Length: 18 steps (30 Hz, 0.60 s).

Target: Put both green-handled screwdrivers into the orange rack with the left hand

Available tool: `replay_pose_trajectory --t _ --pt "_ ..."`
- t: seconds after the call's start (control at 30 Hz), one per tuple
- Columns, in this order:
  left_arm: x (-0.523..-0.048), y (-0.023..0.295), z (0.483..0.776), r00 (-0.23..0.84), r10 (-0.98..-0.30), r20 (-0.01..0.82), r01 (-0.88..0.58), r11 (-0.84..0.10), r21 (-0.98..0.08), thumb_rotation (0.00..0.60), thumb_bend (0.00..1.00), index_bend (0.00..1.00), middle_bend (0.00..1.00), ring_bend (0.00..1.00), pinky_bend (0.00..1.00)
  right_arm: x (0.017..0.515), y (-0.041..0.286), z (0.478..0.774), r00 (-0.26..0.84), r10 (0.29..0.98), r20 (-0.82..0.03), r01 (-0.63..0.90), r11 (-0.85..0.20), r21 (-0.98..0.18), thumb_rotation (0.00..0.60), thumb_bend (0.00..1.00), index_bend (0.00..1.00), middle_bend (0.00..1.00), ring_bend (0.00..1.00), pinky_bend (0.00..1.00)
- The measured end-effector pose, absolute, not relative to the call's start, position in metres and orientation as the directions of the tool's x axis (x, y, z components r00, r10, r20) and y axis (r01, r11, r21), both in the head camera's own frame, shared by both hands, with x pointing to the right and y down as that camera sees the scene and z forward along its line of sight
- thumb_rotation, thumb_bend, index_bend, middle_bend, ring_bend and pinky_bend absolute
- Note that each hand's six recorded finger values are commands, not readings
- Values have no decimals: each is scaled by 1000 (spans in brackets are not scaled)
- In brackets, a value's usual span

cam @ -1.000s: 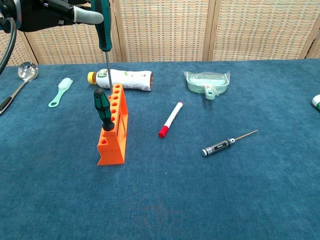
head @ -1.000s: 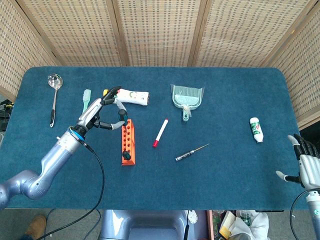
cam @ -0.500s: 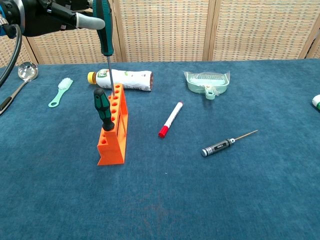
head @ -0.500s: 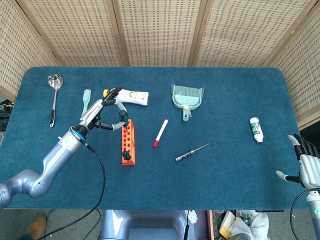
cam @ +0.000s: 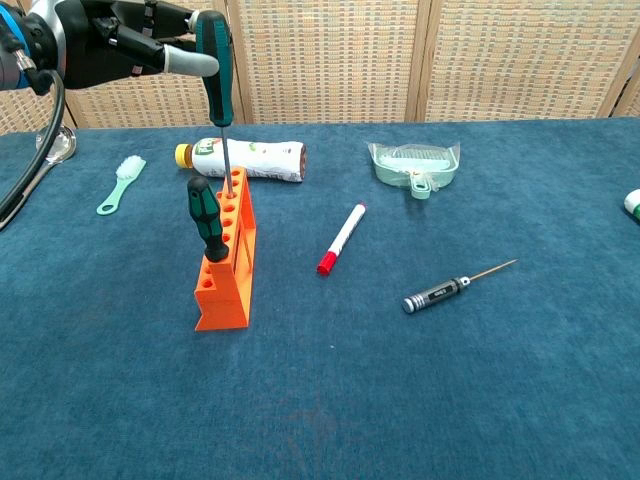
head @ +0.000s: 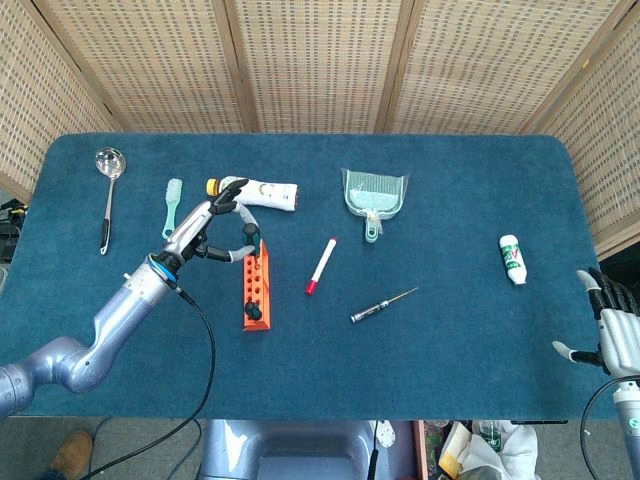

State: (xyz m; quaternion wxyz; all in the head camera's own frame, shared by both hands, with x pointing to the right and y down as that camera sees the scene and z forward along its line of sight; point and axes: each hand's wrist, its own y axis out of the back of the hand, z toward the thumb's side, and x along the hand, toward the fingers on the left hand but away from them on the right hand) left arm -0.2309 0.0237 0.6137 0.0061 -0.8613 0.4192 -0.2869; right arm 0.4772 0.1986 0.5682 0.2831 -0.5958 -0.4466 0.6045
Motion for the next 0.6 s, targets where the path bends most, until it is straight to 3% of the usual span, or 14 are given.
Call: replay_pose_trajectory --t 0.6 --pt "-236 47 659 464 -701 542 -666 -679 -308 600 459 646 0 0 0 479 198 570 -135 871 -472 193 -444 -875 600 0 0 0 0 0"
